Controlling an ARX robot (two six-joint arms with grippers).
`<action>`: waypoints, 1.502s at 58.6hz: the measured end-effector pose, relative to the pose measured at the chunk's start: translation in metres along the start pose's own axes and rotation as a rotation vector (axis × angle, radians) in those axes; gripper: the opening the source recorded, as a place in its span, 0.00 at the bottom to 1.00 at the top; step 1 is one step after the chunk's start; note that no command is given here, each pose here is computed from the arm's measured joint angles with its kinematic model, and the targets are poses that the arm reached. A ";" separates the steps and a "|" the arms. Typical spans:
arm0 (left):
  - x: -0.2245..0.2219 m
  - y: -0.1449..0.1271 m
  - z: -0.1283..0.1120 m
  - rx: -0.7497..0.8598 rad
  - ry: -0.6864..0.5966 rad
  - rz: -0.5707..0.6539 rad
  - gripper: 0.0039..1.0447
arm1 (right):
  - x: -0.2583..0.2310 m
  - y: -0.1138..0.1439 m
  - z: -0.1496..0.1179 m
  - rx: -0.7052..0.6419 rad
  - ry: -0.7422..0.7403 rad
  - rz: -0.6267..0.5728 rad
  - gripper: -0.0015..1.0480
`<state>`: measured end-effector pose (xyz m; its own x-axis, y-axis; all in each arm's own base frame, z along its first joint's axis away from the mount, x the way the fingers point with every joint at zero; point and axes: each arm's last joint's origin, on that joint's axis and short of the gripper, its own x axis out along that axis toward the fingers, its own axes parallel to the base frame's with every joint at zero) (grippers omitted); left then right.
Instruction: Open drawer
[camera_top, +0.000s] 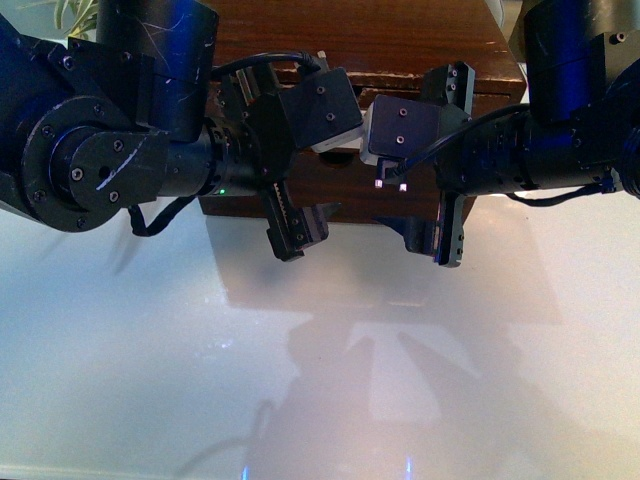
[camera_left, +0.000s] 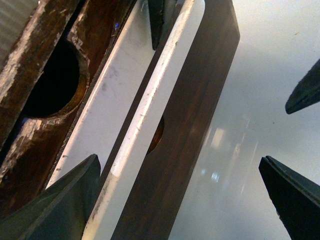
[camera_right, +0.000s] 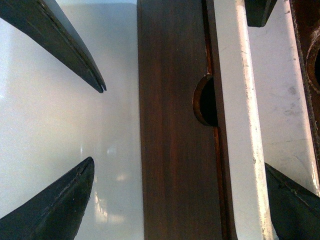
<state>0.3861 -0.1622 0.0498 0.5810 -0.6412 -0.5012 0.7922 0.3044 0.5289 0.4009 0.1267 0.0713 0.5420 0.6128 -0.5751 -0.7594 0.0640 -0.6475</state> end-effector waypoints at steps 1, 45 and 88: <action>0.000 0.000 0.000 0.004 0.000 -0.004 0.92 | 0.000 -0.001 0.000 -0.004 0.000 0.004 0.91; -0.004 0.004 -0.001 0.154 0.028 -0.089 0.92 | 0.002 -0.001 0.002 -0.079 0.004 0.075 0.91; -0.014 -0.006 0.004 0.159 0.022 -0.129 0.92 | -0.005 0.014 0.005 -0.116 0.007 0.112 0.91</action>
<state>0.3725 -0.1580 0.0557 0.4821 -0.6514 -0.5859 0.8219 0.1048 0.5599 0.3856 0.1288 0.0675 0.4590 0.6055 -0.6502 -0.7686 -0.0964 -0.6324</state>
